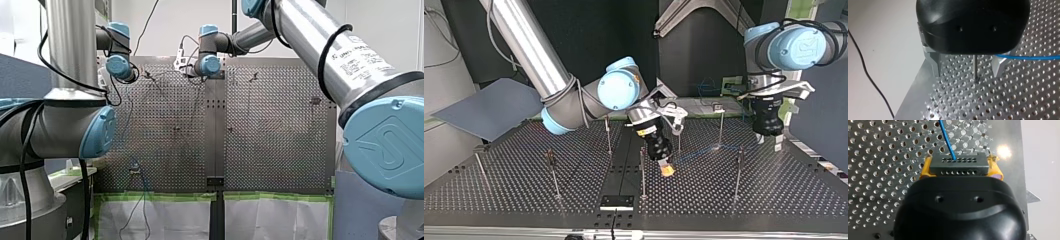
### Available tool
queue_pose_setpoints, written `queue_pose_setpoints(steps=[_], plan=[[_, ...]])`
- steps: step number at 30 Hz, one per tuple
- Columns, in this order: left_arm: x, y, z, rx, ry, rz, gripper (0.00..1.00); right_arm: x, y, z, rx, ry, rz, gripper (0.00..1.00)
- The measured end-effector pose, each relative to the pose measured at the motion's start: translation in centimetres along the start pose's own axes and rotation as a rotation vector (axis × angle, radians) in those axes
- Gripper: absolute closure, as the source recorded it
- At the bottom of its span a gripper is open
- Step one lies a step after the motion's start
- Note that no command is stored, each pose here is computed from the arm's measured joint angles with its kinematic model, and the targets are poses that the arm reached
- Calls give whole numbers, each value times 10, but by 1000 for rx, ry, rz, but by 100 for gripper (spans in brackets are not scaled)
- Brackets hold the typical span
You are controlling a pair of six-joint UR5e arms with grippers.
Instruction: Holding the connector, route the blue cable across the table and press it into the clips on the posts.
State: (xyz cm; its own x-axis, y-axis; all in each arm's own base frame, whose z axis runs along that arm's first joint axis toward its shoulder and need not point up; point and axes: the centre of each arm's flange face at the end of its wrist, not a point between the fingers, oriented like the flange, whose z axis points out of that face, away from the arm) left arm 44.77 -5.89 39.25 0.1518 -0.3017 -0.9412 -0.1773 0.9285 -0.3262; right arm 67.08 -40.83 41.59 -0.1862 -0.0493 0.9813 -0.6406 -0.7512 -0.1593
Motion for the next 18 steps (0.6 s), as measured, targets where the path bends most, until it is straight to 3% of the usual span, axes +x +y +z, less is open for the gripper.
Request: queue_pose_setpoints(steps=[11, 18], plan=[[-16, -41, -41, 110, 42, 9, 0, -1, -2, -1, -6, -5, 3, 100], [-6, -63, -61, 176, 121, 24, 0, -1, -4, -2, -6, -7, 2, 100]])
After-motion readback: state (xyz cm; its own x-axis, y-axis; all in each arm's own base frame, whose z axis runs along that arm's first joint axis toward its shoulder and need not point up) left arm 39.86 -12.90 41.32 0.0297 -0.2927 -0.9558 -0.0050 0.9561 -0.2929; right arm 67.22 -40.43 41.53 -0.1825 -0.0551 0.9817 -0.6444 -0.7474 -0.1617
